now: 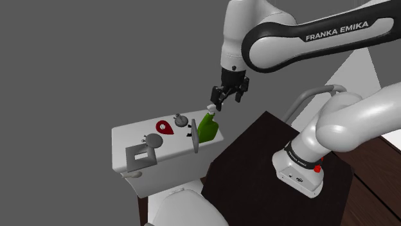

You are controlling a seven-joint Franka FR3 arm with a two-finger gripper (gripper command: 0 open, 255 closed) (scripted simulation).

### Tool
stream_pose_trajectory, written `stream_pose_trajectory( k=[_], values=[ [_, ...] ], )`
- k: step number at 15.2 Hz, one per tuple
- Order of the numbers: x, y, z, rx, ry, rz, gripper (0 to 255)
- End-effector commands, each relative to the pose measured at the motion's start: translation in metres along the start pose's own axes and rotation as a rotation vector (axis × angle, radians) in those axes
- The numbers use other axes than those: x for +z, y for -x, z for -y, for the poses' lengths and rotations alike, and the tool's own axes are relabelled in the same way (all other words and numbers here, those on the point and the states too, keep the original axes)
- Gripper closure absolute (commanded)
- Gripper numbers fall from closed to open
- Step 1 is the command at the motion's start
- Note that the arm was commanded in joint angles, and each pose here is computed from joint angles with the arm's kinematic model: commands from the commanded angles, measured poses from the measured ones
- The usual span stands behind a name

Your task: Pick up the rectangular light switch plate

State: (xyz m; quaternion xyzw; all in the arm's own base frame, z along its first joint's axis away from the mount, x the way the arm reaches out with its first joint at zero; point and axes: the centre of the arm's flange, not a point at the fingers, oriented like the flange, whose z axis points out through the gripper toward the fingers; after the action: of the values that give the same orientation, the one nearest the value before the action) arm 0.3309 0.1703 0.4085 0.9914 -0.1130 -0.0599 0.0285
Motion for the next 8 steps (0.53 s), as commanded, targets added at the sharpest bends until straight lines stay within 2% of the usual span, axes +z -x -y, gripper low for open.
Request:
stream_pose_trajectory(
  k=[1,8],
  values=[
    [0.021,-0.003,0.019,0.037,-0.007,0.015,0],
    [0.083,-0.014,0.084,0.159,-0.027,0.069,0]
  ],
)
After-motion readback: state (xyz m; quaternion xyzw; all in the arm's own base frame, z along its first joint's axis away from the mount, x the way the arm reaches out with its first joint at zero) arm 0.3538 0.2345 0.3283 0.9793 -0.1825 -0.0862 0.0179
